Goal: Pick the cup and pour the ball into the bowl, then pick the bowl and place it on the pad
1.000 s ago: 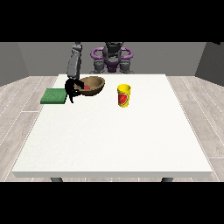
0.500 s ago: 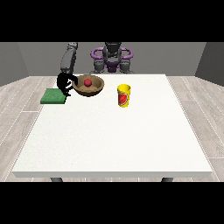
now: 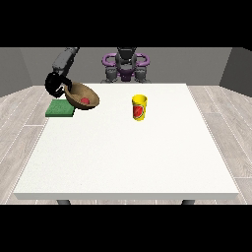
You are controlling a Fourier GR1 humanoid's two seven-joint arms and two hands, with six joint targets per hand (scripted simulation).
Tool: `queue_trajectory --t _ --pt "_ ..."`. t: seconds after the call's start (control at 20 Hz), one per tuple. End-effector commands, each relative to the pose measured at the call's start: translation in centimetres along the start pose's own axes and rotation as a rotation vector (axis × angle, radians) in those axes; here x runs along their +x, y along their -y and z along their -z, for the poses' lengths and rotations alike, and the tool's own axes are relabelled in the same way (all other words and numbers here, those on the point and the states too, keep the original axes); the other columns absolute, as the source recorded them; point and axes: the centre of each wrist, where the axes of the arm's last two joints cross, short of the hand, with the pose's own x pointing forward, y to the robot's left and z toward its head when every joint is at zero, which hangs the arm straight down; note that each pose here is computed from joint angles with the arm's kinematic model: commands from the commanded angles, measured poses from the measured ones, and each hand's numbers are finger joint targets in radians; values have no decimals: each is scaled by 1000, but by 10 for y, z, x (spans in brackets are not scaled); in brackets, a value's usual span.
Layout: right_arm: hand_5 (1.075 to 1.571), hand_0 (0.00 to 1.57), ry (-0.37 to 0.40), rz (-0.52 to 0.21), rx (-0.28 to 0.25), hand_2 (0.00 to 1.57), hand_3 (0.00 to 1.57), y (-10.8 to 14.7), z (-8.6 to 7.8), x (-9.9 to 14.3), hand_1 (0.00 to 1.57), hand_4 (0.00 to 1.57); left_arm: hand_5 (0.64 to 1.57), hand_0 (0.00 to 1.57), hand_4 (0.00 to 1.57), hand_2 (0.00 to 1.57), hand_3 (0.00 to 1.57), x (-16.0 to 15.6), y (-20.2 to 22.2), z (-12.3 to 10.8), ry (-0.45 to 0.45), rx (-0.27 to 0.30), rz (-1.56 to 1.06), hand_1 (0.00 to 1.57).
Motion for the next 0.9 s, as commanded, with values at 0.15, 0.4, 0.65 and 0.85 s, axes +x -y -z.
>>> queue_trajectory --t 0.15,0.4,0.65,0.85 --pt "1570 1571 79 -76 0 1571 1571 20 6 27 1571 979 1559 0 720 0 0 -13 -15 -14 34 32 40 0" --pt "1570 1571 206 42 -62 1571 1193 76 10 44 1571 990 1558 0 684 0 0 19 -3 0 171 22 69 0" --pt "1571 1571 222 28 -116 1571 81 120 1 18 1571 962 1559 0 677 0 0 38 7 -5 244 0 47 0" --pt "1571 1571 283 28 -144 1571 0 143 -1 32 1571 986 1560 0 695 0 0 62 11 -10 292 7 49 0"
